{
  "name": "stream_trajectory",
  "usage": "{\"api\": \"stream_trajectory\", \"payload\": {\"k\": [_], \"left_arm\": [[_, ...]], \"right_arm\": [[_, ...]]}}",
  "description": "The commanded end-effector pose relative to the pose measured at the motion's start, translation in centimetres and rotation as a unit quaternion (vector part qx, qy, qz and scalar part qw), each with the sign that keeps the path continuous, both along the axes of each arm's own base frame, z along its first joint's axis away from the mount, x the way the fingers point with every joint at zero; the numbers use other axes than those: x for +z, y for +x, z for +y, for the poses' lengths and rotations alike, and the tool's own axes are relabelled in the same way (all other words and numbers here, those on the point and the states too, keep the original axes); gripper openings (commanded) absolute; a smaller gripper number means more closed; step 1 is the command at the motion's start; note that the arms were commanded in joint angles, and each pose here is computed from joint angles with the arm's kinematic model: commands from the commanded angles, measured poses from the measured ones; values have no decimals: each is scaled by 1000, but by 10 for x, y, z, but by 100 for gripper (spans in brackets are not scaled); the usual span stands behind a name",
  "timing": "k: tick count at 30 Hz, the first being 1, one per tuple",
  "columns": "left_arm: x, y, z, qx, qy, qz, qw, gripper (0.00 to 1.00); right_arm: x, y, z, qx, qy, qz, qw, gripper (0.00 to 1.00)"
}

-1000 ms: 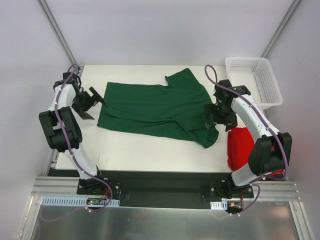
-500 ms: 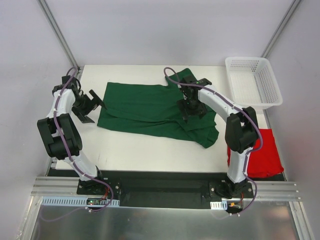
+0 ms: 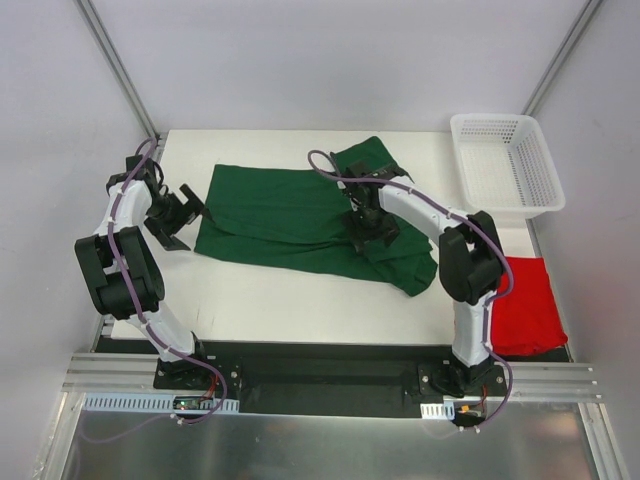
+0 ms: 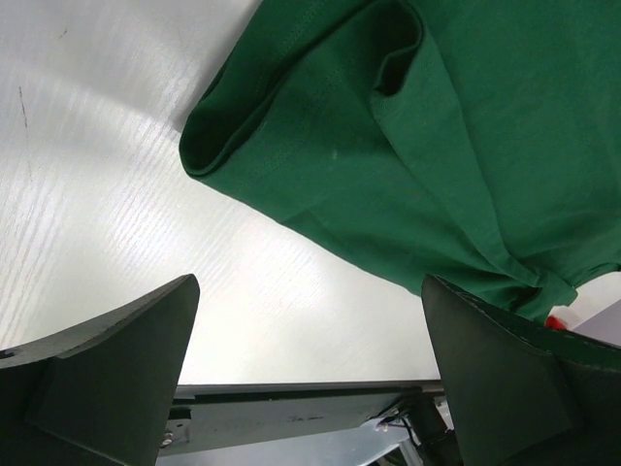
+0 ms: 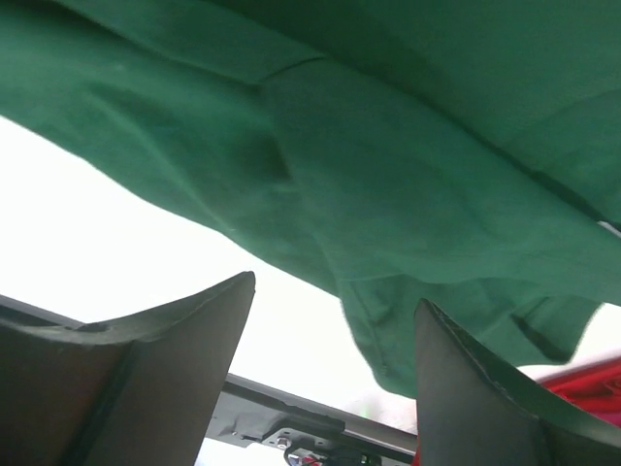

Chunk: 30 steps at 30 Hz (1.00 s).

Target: Fold and stack the t-shirts

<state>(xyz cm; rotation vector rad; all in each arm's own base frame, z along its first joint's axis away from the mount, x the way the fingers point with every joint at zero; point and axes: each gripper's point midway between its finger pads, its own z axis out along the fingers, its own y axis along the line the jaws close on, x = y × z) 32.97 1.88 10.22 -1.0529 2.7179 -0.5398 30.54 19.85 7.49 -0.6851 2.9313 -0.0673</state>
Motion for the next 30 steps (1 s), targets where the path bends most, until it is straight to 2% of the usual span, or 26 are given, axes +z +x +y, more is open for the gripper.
{"api": "stream_trajectory", "payload": {"k": [1, 2, 4, 8, 10, 15, 16, 23, 30], "left_arm": [[12, -3, 0, -10, 5, -20, 1000, 99], [12, -3, 0, -11, 6, -20, 1000, 99], [11, -5, 0, -12, 6, -18, 1000, 99], [11, -5, -1, -13, 4, -18, 1000, 99], [11, -6, -1, -13, 5, -18, 1000, 99], [10, -7, 0, -13, 4, -17, 1000, 99], [10, -7, 0, -13, 4, -17, 1000, 99], [10, -8, 0, -11, 2, -17, 1000, 99], [12, -6, -2, -11, -3, -19, 1000, 99]], "right_arm": [[-5, -16, 7, 20, -2, 25, 999, 68], [-10, -19, 6, 20, -6, 34, 999, 67], [-22, -22, 3, 22, -17, 43, 999, 49], [-28, -16, 0, 22, -30, 39, 999, 45], [-30, -13, 1, 20, -31, 40, 999, 40], [-32, -8, 1, 17, -34, 41, 998, 39], [-30, -6, 0, 16, -35, 38, 999, 32], [-14, 2, -6, 7, -42, 14, 999, 4], [35, 17, -2, -4, -32, -33, 999, 1]]}}
